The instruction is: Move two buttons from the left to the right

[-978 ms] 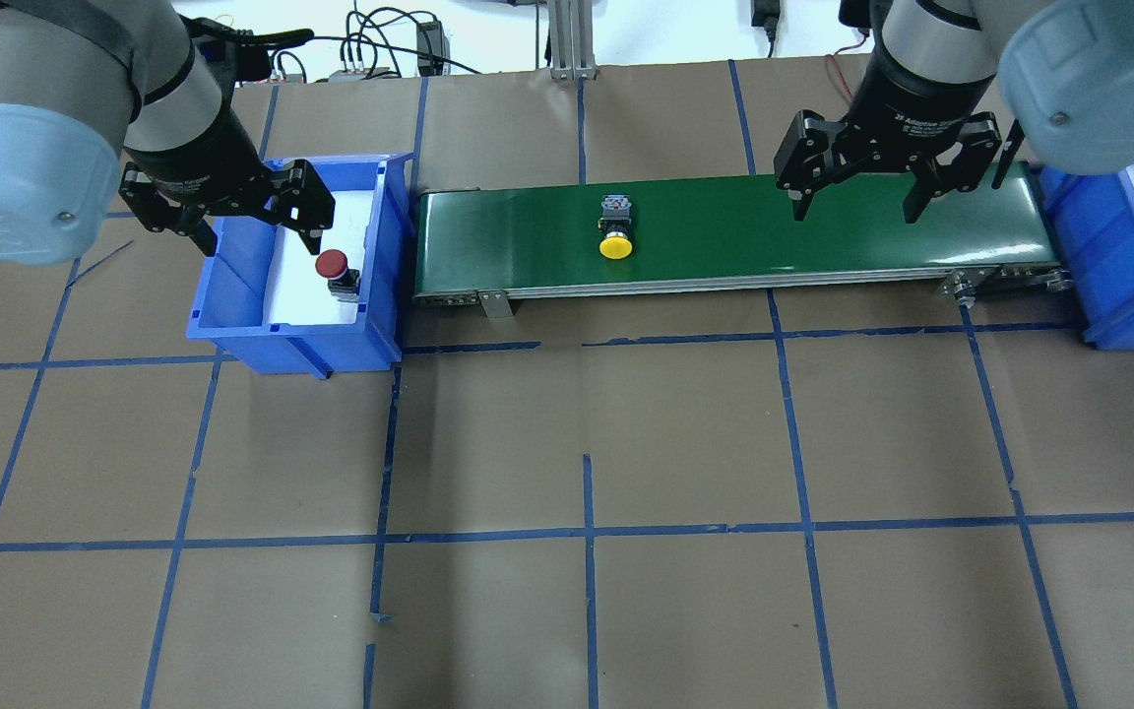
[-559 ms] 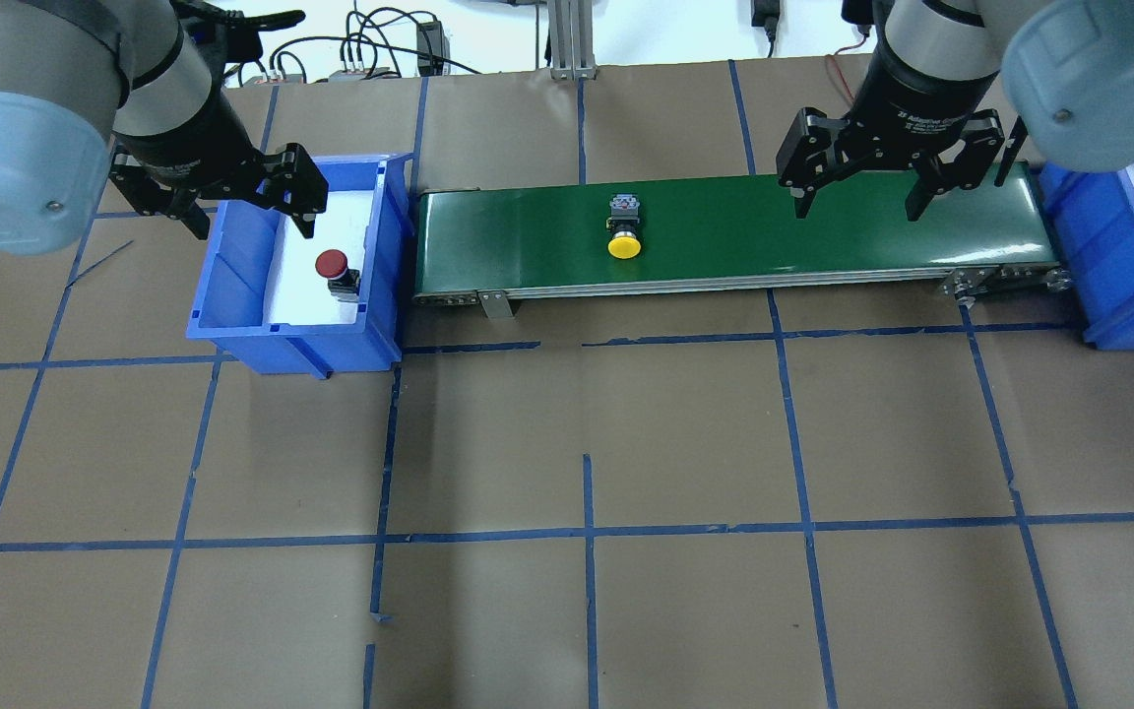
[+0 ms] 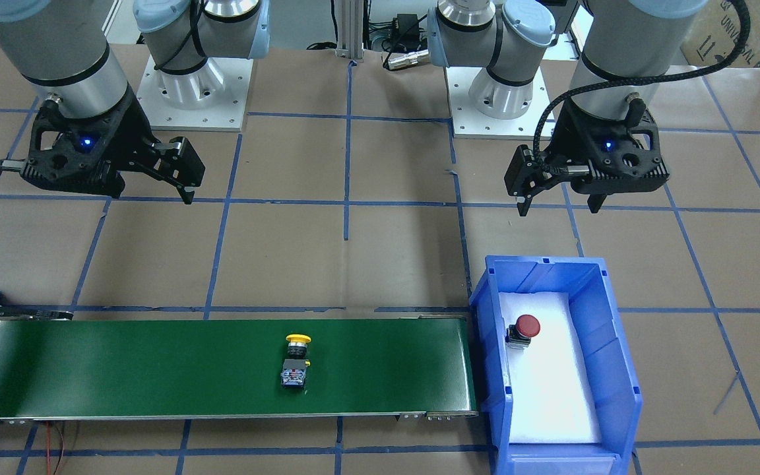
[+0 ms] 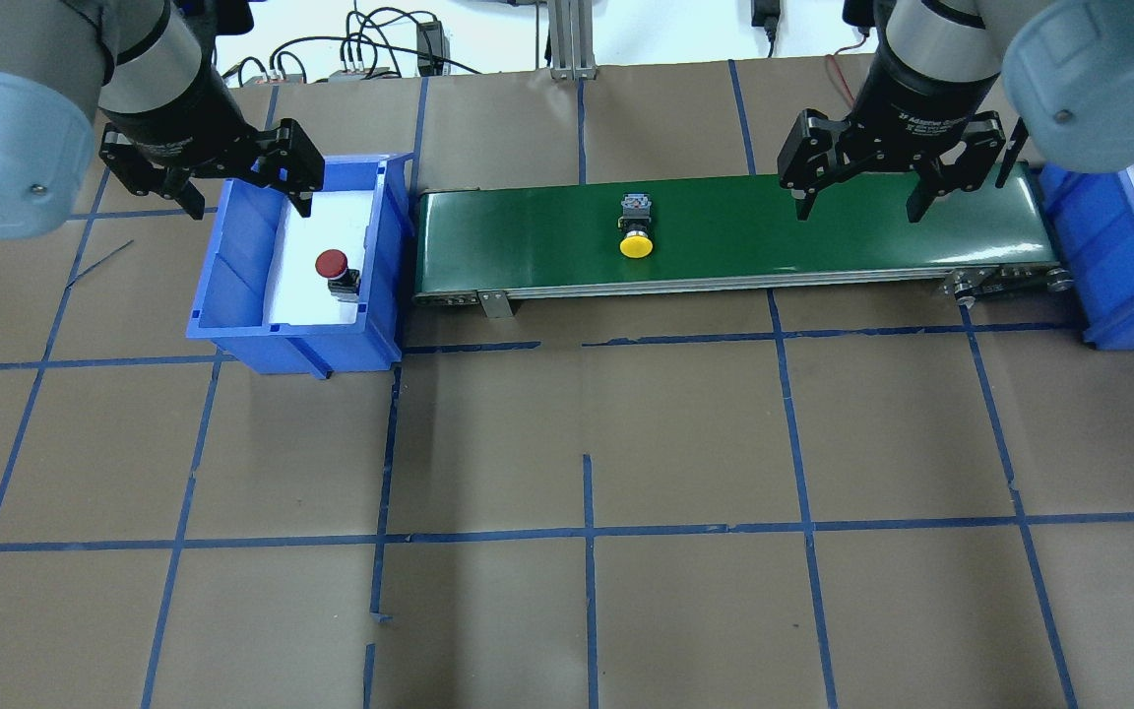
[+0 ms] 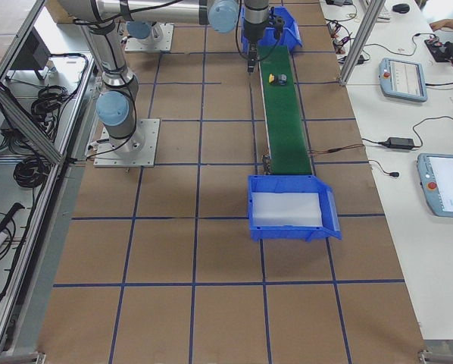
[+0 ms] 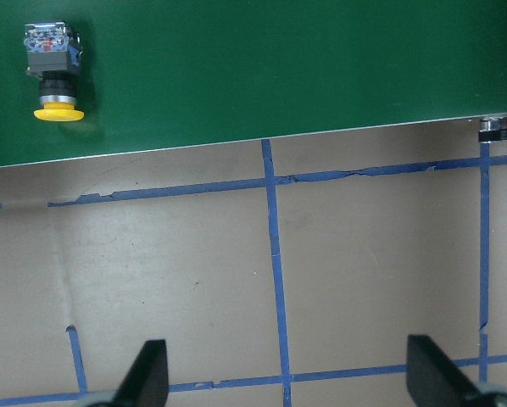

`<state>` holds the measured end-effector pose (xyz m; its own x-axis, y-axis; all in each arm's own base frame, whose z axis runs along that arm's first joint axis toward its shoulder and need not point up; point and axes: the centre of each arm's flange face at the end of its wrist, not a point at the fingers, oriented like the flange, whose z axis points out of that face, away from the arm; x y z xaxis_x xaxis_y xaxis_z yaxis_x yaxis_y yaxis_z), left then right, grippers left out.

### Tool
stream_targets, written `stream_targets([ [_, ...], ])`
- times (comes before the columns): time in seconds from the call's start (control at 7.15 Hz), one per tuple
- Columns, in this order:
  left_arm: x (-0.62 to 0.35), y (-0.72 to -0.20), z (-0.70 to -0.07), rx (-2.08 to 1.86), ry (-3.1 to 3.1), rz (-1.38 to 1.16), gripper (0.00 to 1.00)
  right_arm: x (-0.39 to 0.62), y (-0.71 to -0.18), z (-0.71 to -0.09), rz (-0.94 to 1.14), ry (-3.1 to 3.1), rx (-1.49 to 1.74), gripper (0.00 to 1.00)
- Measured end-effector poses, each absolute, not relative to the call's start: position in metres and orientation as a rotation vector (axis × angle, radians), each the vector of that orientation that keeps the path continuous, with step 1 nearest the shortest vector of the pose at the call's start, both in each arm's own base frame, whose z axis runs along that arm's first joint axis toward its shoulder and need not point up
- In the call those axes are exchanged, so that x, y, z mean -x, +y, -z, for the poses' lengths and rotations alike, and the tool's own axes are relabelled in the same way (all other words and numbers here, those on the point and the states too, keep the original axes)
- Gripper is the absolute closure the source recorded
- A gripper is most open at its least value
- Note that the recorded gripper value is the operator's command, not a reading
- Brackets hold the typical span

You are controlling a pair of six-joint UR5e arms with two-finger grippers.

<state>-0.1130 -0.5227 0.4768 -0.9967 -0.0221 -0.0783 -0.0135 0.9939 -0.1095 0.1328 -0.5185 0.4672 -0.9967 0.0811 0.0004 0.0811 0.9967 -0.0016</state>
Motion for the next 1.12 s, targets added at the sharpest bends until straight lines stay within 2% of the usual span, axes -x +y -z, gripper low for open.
stream_targets([
  [1.12, 0.111, -0.521, -0.506, 0.033, 3.045, 0.176, 0.0, -0.131, -0.518, -0.467, 0.016, -3.138, 0.136, 0.0],
])
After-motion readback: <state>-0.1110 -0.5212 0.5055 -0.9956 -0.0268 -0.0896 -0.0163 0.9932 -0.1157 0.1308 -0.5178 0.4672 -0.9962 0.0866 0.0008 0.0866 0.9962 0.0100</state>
